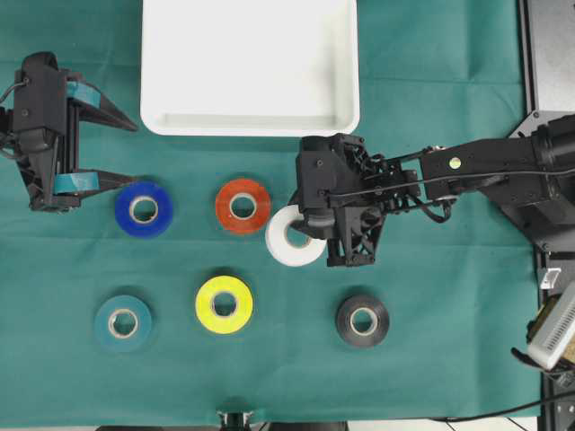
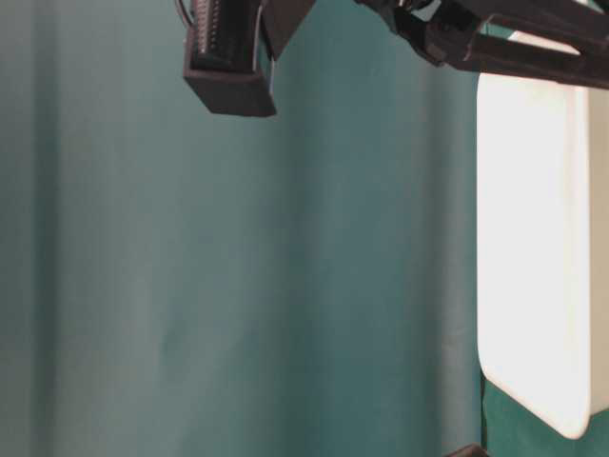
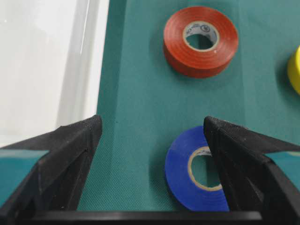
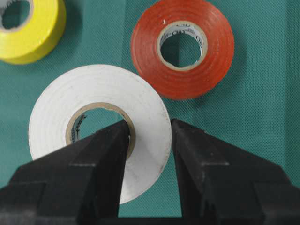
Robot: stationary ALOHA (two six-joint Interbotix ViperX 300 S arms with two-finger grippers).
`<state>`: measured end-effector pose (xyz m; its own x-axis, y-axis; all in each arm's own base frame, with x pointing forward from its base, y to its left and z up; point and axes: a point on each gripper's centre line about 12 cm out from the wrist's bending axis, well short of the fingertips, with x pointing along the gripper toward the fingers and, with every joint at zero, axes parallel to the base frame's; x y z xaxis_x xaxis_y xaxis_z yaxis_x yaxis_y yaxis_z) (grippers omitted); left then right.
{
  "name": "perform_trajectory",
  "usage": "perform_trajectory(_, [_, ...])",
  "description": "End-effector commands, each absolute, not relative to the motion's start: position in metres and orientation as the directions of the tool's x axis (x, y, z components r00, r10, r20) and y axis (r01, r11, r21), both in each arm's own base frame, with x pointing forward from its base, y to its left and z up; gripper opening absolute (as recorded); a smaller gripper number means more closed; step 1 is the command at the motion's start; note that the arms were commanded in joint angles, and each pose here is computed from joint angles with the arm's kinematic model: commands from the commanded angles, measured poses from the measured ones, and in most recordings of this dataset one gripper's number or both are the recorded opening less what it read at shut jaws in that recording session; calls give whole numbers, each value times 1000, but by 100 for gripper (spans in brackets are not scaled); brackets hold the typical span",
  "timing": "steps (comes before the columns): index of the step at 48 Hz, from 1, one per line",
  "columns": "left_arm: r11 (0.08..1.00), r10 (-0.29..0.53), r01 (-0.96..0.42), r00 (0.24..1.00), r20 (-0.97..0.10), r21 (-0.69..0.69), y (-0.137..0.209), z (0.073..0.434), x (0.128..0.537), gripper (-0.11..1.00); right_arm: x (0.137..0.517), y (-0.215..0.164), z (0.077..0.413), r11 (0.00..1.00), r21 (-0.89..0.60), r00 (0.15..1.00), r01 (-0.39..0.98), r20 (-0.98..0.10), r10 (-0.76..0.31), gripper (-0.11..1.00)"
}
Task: Put the tape alternately from left to right into the white case.
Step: 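Lift the white roll and carry it into the white tray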
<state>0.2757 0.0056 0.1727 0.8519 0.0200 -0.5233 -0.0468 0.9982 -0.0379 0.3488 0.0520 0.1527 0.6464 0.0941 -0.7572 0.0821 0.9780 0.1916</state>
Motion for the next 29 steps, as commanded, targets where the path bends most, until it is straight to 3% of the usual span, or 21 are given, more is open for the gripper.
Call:
perform_trajectory(1, [998, 22, -48, 867, -498, -39, 6, 180, 278, 94, 357, 53, 172, 976, 206, 689, 73, -718, 100, 2])
perform_trajectory(16, [998, 22, -48, 866, -500, -38, 6, 180, 278, 94, 370, 29, 177, 980, 168, 708, 105, -705, 46, 2])
perform_trajectory(29, [998, 22, -47, 868, -496, -39, 6, 181, 279, 94, 378, -17, 178, 975, 120, 712, 188, -700, -51, 2])
